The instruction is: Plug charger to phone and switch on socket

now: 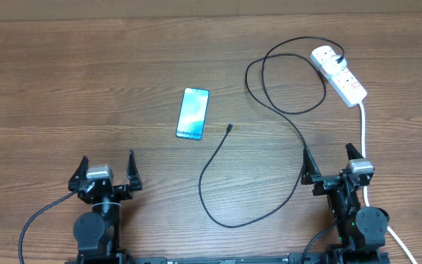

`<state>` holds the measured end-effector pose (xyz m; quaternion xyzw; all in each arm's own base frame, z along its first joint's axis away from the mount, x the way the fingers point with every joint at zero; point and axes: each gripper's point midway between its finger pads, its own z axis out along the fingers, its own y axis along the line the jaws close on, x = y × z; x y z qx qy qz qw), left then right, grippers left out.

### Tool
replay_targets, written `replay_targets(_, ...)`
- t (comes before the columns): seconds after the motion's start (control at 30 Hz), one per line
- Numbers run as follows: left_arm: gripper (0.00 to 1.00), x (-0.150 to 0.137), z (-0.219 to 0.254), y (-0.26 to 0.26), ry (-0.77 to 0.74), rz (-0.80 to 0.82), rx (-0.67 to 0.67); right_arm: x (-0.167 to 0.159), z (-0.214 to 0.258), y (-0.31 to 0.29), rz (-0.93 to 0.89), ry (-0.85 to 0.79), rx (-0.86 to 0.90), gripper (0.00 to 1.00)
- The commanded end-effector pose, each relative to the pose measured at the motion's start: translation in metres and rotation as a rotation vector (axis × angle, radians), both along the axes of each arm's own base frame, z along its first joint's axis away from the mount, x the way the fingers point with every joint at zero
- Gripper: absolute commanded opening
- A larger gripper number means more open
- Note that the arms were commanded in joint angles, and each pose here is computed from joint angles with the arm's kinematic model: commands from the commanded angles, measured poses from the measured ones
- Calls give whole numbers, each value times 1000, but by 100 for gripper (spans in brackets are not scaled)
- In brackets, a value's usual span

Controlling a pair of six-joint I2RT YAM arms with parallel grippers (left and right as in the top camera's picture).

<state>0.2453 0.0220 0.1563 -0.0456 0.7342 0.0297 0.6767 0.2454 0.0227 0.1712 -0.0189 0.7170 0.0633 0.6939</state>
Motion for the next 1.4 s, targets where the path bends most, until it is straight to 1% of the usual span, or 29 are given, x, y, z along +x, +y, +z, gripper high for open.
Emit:
replay_targets(0.0, 100, 0, 0, -1, -7, -3, 9, 0, -1, -1, -4, -8, 1, 100)
replay_targets(0.23, 100, 0, 1, -1, -8, -5, 6, 0, -1, -1, -4, -8, 1, 100)
replay_targets(0.27, 100, 0, 1, -5, -11, -26, -25, 0, -1, -1, -4, -8, 1, 100)
replay_targets(0.3, 100, 1, -1, -15, -10, -79, -90, 0, -1, -1, -4, -8, 1, 100)
replay_targets(0.33, 100, 1, 2, -28, -18, -146, -200, 0, -1, -1, -4, -8, 1, 100)
replay_targets(0.4, 100, 0, 3, -40, -16, -206, -339, 0, -1, -1, -4, -8, 1, 100)
replay_targets(0.5, 100, -4, 6, -59, 8, -291, -619, 0, -1, -1, -4, -8, 1, 100)
replay_targets(0.57, 100, -4, 9, -60, 12, -288, -767, 0, -1, -1, -4, -8, 1, 100)
replay_targets(0.6, 100, -3, 14, -59, -3, -275, -871, 0, -1, -1, -4, -8, 1, 100)
replay_targets(0.67, 100, -3, 31, -58, -60, -289, -1022, 0, -1, -1, -4, -8, 1, 100)
replay_targets(0.7, 100, -4, 46, -57, -113, -314, -1064, 0, -1, -1, -4, -8, 1, 100)
replay_targets(0.77, 100, -9, 77, -55, -234, -371, -1056, 0, -1, -1, -4, -8, 1, 100)
replay_targets(0.87, 100, -27, 127, -51, -441, -463, -1011, 0, -1, -1, -4, -8, 1, 100)
replay_targets(1.0, 100, -44, 164, -46, -573, -500, -980, 0, -1, -1, -4, -8, 1, 100)
replay_targets(1.1, 100, -51, 188, -43, -606, -461, -877, 0, -1, -1, -4, -8, 1, 100)
replay_targets(1.17, 100, -49, 200, -38, -565, -373, -749, 0, -1, -1, -4, -8, 1, 100)
replay_targets(1.23, 100, -46, 213, -38, -472, -307, -607, 0, -1, -1, -4, -8, 1, 100)
replay_targets(1.3, 100, -39, 223, -38, -344, -252, -507, 0, -1, -1, -4, -8, 1, 100)
replay_targets(1.37, 100, -29, 226, -33, -167, -178, -461, 0, -1, -1, -4, -8, 1, 100)
